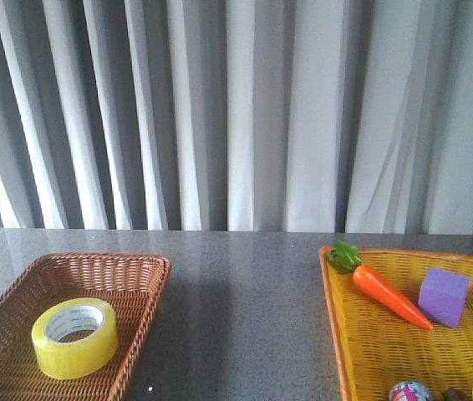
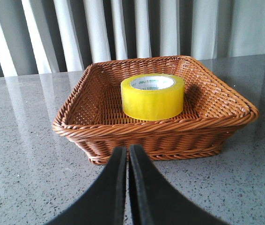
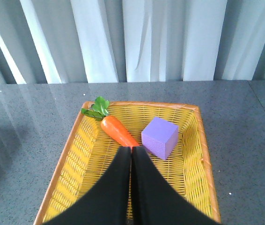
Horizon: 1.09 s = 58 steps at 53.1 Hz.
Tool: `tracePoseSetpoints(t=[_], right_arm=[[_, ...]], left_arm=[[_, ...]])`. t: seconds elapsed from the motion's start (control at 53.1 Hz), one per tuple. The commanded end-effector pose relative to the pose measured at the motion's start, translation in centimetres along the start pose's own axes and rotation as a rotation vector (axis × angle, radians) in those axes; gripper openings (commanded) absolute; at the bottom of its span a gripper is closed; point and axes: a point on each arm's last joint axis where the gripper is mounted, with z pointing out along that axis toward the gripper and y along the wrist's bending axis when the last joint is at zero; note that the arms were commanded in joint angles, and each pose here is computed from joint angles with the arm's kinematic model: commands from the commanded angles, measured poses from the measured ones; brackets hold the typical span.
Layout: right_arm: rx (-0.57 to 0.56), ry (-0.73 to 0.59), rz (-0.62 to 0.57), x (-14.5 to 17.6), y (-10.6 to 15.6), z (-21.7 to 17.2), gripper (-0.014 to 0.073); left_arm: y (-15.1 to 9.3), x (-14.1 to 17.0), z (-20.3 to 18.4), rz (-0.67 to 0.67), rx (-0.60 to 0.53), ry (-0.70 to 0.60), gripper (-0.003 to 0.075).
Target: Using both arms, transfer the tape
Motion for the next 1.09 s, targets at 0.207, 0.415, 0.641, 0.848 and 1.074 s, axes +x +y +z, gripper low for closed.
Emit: tracePoseSetpoints(t=[0.207, 0.415, 0.641, 0.848, 1.074], right_arm=[[-0.038, -0.267, 0.013, 13.3, -1.0, -5.5, -0.0008], [-0.108, -0.261, 0.119, 22.7, -1.2, -4.9, -0.0008], [-0.082, -0.307, 0.103, 26.5, -1.7, -2.0, -0.0008], [-0.065, -0.376, 0.069, 28.6, -2.0, -0.5, -0.0008], [-0.058, -0.343, 0.051, 28.8, -2.0, -0.4, -0.0008]], left_arm=[[0.1, -1.5, -0.3, -0.014, -0.005, -0.116, -0.0006], [0.1, -1.5, -0.3, -0.014, -0.005, -0.116, -0.0006], [0.1, -1.5, -0.3, -0.014, -0.005, -0.115, -0.0007], [0.1, -1.5, -0.3, -0.014, -0.005, -0.116, -0.0007], [0.1, -1.5, -0.3, -0.014, -0.005, -0.116, -0.0007]])
